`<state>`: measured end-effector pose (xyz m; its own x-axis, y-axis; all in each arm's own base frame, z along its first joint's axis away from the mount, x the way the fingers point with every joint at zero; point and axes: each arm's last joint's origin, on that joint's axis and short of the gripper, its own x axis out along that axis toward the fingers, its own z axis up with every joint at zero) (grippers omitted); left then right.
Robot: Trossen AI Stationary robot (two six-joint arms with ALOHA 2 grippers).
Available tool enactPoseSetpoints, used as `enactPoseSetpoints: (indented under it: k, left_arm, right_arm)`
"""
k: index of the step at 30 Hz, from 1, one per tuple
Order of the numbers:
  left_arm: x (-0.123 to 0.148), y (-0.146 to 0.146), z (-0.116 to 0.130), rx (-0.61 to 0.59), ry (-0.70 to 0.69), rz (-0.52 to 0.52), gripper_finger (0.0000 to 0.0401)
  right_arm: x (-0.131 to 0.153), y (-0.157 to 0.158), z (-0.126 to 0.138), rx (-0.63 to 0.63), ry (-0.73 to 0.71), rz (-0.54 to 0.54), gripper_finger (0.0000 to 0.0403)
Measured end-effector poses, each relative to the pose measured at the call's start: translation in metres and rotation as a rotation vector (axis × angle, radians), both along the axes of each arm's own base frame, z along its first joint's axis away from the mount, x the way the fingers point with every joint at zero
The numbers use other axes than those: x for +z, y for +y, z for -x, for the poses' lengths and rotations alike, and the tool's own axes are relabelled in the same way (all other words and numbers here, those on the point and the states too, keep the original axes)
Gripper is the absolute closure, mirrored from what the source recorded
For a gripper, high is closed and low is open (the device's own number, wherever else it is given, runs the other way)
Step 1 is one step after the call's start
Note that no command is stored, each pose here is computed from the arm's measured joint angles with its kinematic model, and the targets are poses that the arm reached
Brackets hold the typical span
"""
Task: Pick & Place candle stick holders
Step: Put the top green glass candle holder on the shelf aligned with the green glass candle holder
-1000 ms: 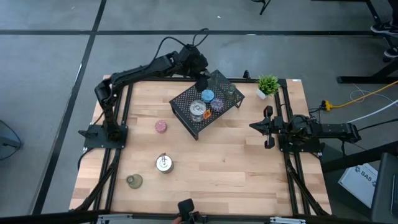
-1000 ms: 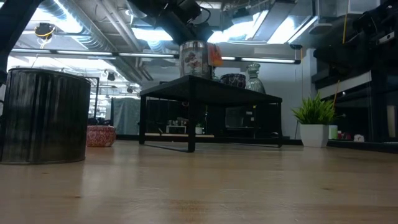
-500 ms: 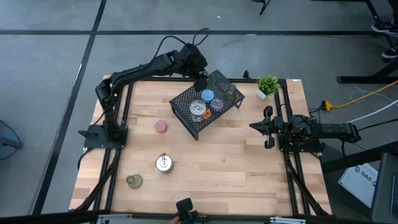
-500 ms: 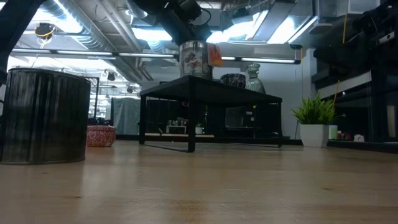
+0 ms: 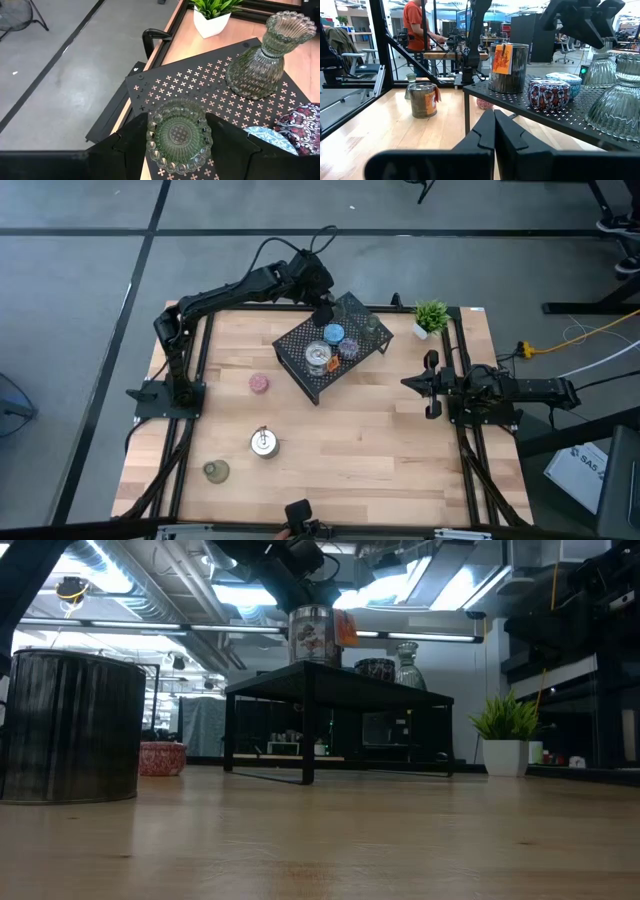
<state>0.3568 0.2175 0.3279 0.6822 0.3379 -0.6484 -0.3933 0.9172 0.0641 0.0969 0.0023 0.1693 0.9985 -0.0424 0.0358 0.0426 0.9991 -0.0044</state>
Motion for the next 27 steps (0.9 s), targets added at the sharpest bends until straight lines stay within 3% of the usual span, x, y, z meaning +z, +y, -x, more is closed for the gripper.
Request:
enactPoseSetpoints:
  k: [27]
  left_arm:
    - [-0.007,-0.0012,-0.0004,0.008,0.004,0.019,0.0206]
  right_arm:
    - [-0.0001,0.0,0.0,0.0,0.001,0.0,0.0402]
